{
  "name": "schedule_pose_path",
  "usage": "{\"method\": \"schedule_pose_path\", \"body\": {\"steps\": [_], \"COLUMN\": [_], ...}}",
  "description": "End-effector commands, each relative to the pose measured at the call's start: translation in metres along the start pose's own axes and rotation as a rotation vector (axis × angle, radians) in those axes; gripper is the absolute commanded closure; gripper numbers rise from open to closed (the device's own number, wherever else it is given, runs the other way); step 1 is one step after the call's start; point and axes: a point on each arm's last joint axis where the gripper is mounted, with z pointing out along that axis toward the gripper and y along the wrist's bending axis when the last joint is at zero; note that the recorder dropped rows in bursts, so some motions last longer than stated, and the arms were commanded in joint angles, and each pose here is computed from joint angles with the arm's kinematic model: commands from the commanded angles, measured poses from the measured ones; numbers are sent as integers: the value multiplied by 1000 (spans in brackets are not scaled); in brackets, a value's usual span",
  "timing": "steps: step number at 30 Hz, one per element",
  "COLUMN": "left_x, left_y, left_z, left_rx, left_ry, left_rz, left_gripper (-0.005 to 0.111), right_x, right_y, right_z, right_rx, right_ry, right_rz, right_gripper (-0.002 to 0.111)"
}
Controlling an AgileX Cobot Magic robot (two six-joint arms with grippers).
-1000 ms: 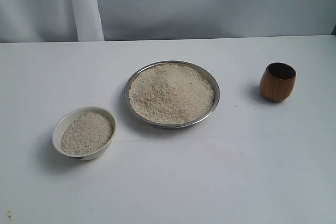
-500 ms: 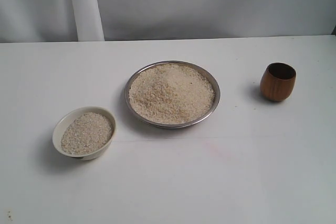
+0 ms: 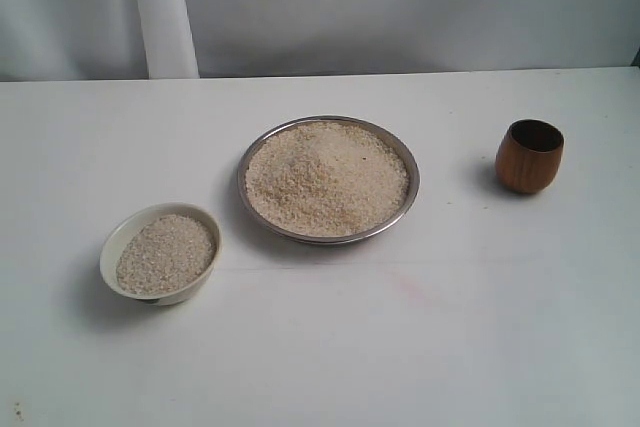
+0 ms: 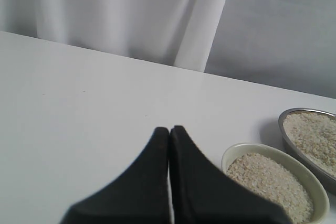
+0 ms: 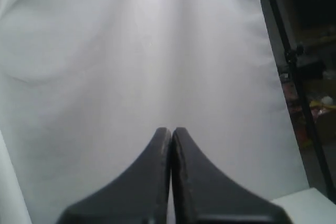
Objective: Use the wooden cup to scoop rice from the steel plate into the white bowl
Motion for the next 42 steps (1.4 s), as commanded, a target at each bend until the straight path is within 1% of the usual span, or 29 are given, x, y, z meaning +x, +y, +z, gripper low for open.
{"method": "schedule_pose_path", "body": {"steps": [1,5,8,12,18,20,22,26,28,33,37,42], "left_x": [0,0,0,0,0,0,0,0,0,0,0,0], "left_y": [0,0,0,0,0,0,0,0,0,0,0,0], "left_z": [0,0,0,0,0,0,0,0,0,0,0,0], "left_rx": [5,5,5,5,5,5,5,5,5,5,5,5], "left_ry": [0,0,0,0,0,0,0,0,0,0,0,0], "left_rz": [-3,-3,-3,-3,-3,-3,-3,-3,-3,-3,-3,-3], "left_gripper": [107,107,107,107,107,107,107,107,107,107,107,107], "right_x": [-4,-16,-31,-49,-74,-79,-82,-84,-86,-86,-68,-48], "right_y": [1,5,10,16,24,25,26,27,29,31,24,18], "right_z": [28,54,68,75,69,67,67,81,95,135,159,178], "right_rx": [30,37,23,-21,-109,-128,-125,-72,-49,-25,6,8], "right_ry": [85,106,64,-70,-357,-414,-436,-296,-200,11,137,183], "right_rz": [-7,-7,-7,-7,5,1,-38,-118,-147,-286,-290,-290], "right_gripper": [108,108,108,108,108,108,108,108,108,108,108,108]}}
